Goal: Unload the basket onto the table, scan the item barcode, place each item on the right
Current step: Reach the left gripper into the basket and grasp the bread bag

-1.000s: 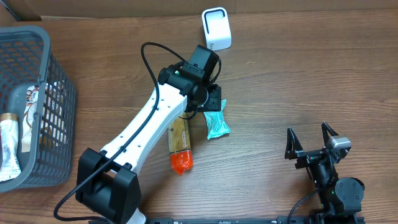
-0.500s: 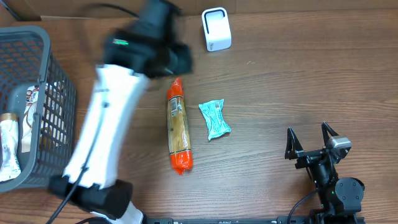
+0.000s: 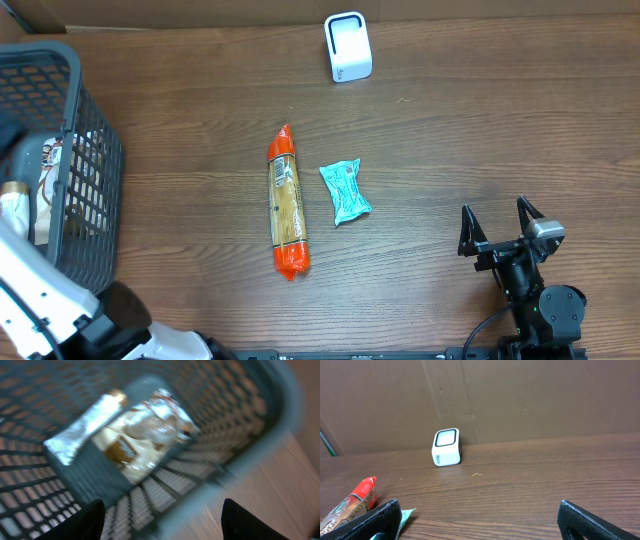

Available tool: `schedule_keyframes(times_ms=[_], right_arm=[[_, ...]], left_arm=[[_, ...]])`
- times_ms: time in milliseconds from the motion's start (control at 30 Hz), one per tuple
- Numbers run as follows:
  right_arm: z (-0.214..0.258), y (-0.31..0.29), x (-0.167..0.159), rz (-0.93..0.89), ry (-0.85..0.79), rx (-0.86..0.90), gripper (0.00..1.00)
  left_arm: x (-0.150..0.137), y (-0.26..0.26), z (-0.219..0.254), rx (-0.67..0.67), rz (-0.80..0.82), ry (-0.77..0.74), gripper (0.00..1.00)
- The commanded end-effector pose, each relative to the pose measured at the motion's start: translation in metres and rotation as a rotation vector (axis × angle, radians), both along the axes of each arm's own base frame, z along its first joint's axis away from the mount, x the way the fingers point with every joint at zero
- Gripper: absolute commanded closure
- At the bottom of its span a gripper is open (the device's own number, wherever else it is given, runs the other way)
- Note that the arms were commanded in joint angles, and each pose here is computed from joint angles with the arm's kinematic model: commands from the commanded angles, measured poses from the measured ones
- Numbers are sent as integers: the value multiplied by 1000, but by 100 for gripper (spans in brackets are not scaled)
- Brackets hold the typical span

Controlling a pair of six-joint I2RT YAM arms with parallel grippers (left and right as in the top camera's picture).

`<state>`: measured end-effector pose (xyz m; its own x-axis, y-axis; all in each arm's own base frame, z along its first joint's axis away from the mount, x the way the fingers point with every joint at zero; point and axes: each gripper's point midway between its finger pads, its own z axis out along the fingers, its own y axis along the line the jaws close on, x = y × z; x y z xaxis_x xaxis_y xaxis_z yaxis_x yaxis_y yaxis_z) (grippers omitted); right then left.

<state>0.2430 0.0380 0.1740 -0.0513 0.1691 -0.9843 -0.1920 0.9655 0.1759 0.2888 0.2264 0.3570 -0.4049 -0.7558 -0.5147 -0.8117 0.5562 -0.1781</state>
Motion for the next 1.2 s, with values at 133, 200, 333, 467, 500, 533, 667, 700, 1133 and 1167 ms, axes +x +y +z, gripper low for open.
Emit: schedule_keyframes(times_ms=[133,200,333,467,500,533,667,700,1133,1167], right_arm=[[-2,0,0,-1,-1,-1,0],[-2,0,0,-1,-1,-1,0],[-2,0,0,-1,-1,-1,0],[-2,0,0,-1,-1,-1,0],[-2,0,0,0,-1,-1,0],[-2,0,0,0,-1,-1,0],[-2,0,0,-1,-1,-1,0],[-2,0,0,-1,-1,-1,0],[-2,0,0,0,-1,-1,0],[-2,0,0,-1,-1,-1,0]], left_arm=[[-3,57,-56,-43,-46,2,28],[3,61,-78,-24,-132,41,26],[11,68,-116,0,-226,90,21],[23,76,-137,59,-313,93,5],[28,77,-141,76,-345,84,0],[33,79,-145,94,-372,83,0],[44,89,-161,146,-414,112,0],[47,92,-166,151,-411,123,0],[83,82,-254,121,-552,299,2],[85,81,-259,114,-562,308,2]])
